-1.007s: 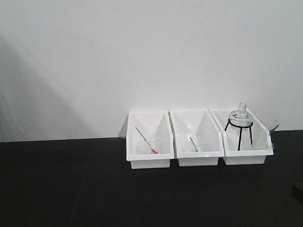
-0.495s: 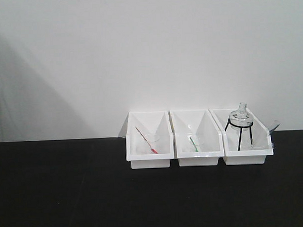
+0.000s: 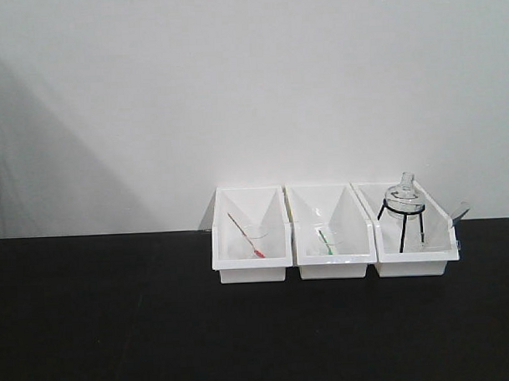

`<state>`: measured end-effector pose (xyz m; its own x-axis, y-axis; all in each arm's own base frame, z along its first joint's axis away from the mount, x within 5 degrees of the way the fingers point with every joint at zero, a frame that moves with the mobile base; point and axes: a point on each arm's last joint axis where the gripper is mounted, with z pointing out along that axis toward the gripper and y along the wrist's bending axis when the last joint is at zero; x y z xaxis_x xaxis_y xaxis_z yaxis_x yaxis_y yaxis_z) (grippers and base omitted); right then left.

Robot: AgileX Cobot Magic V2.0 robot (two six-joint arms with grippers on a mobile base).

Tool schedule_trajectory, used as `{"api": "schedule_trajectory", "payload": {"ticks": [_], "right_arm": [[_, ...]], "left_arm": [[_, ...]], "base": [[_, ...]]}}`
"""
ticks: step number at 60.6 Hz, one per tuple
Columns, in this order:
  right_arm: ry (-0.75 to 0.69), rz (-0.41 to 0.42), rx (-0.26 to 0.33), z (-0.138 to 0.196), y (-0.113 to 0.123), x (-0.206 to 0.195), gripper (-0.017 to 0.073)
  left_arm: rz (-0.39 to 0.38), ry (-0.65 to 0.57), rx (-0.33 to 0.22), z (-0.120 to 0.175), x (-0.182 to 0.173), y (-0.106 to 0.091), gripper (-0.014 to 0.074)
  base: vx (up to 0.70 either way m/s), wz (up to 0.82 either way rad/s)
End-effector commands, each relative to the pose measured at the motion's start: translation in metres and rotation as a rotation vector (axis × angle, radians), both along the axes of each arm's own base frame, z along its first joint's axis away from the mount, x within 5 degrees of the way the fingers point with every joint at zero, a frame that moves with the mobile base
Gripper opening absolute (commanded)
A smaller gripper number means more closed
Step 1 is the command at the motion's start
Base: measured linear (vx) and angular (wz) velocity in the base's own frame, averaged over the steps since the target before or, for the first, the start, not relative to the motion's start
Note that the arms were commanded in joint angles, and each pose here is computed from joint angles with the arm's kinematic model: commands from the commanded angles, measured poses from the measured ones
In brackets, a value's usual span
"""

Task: Grab transparent chemical and place on left bench

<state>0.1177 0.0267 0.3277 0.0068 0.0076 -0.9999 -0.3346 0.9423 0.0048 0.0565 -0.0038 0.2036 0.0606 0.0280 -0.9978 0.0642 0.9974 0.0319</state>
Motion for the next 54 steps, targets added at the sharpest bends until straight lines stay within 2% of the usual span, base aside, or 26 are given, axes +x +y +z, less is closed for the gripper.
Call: {"api": "schedule_trajectory", "payload": {"ticks": [1, 6, 14, 17, 18, 24, 31, 43, 48, 54], "right_arm": [[0.044, -0.007, -0.027, 0.007, -0.001, 0.0, -0.0008], [0.16, -0.053, -0.047, 0.001, -0.005, -0.001, -0.0008], [0.311, -0.233, -0.004, -0.009, -0.02, -0.004, -0.0008], [0.333, -0.3, 0.006, -0.012, -0.026, -0.004, -0.0008], [0.333, -0.32, -0.007, -0.013, -0.028, -0.005, -0.0008], [0.294, -0.405, 0.028, -0.017, -0.034, -0.012, -0.0008], [0.174, -0.433, 0.057, -0.028, -0.034, -0.029, -0.0008], [0.033, -0.432, 0.124, -0.07, -0.03, -0.068, -0.0008], [0.025, -0.432, 0.142, -0.091, -0.029, -0.073, -0.0008], [0.108, -0.424, 0.176, -0.11, -0.03, -0.066, -0.0008]], "left_arm": [[-0.001, -0.081, -0.014, 0.003, -0.001, 0.0, -0.0003], [-0.001, -0.081, -0.014, 0.003, -0.001, 0.0, -0.0003], [-0.001, -0.081, -0.014, 0.003, -0.001, 0.0, -0.0003], [-0.001, -0.081, -0.014, 0.003, -0.001, 0.0, -0.0003], [-0.001, -0.081, -0.014, 0.003, -0.001, 0.0, -0.0003], [-0.001, -0.081, -0.014, 0.003, -0.001, 0.0, -0.0003], [-0.001, -0.081, -0.014, 0.003, -0.001, 0.0, -0.0003], [-0.001, -0.081, -0.014, 0.003, -0.001, 0.0, -0.0003], [-0.001, -0.081, -0.014, 0.003, -0.001, 0.0, -0.0003], [-0.001, -0.081, -0.014, 0.003, -0.001, 0.0, -0.0003]], "base": [[0.0, 0.0], [0.0, 0.0], [0.0, 0.0], [0.0, 0.0], [0.0, 0.0], [0.0, 0.0], [0.0, 0.0], [0.0, 0.0], [0.0, 0.0], [0.0, 0.0]]}}
